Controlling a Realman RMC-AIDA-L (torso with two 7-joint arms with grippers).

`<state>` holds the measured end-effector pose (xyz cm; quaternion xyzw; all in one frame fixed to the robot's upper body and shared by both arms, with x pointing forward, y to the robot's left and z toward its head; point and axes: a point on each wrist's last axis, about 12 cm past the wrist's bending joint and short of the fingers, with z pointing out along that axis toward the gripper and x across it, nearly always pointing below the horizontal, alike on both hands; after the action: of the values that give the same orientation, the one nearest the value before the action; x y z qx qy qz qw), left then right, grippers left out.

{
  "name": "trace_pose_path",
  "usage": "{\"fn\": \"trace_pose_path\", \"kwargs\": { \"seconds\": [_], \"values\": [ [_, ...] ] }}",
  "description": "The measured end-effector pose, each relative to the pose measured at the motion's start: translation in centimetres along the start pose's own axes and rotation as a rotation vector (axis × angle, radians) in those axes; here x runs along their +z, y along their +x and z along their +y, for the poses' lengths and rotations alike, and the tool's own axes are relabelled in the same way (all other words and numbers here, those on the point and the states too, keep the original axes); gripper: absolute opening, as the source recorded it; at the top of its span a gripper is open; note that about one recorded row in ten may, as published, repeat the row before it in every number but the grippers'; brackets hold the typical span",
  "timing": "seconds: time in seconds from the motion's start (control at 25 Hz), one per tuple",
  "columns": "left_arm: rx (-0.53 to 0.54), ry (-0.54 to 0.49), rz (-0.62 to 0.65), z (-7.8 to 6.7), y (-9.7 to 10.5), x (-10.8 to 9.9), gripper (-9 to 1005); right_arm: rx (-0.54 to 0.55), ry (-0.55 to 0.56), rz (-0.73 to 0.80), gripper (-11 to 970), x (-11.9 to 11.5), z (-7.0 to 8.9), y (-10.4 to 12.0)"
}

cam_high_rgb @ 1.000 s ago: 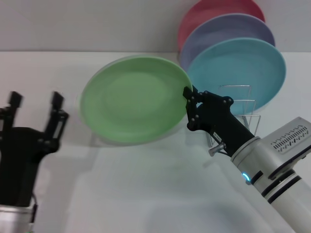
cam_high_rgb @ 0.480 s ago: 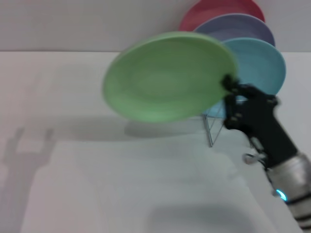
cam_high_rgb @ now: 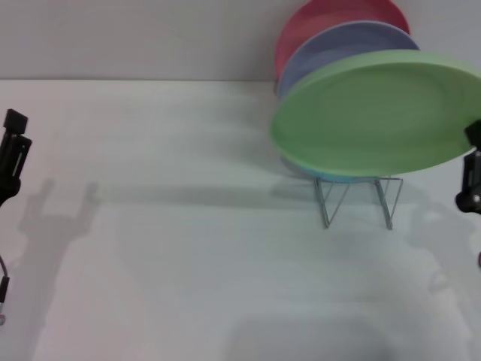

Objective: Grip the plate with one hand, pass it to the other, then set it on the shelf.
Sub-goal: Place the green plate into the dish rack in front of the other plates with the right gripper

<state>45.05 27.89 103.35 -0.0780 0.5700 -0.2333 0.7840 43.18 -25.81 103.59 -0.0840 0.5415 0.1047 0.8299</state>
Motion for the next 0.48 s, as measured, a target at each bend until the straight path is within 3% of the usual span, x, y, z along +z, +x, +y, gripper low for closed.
{"fn": "trace_pose_path", "kwargs": {
  "seconds": [0.48],
  "values": [
    [-0.049,-0.003,0.051,-0.5,1.0,1.4,807,-0.121,-0.011,-0.03,17,0.9,-3.7,-0.5]
  ]
}}
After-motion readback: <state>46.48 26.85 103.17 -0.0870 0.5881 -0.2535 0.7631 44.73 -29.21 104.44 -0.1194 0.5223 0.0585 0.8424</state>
